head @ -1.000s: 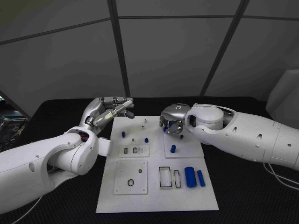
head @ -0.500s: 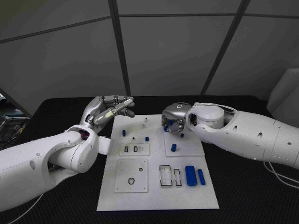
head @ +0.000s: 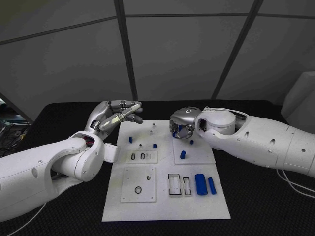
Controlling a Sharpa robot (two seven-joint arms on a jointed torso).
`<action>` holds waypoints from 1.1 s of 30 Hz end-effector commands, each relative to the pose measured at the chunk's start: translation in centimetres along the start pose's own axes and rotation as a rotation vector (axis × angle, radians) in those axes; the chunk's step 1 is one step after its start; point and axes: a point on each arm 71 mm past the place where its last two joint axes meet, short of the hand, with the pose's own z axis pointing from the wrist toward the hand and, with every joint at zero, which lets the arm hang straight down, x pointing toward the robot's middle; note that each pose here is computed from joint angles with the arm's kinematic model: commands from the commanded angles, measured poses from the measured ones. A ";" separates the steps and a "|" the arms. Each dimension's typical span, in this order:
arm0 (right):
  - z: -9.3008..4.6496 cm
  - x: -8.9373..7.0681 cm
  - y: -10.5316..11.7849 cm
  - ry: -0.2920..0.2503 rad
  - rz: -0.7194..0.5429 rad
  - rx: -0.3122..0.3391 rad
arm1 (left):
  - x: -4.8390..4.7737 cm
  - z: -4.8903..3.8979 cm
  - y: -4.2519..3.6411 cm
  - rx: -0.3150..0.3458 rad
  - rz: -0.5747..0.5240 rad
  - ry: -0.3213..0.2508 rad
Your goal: Assemble the parts on the task board
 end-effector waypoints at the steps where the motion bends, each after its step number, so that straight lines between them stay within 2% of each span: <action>1: 0.1 -0.1 0.1 0.003 -0.009 -0.008 | 0.23 0.07 -0.08 -0.002 -0.013 0.022; 25: 0.7 0.7 -0.1 0.039 -0.009 -0.003 | 0.32 0.07 -0.06 -0.008 -0.019 0.032; 30: 0.6 0.6 0.0 0.017 -0.006 -0.010 | 0.32 0.08 -0.05 -0.009 -0.019 0.032; 33: 0.5 0.3 0.2 -0.019 0.001 -0.017 | 0.29 0.09 -0.04 -0.009 -0.019 0.032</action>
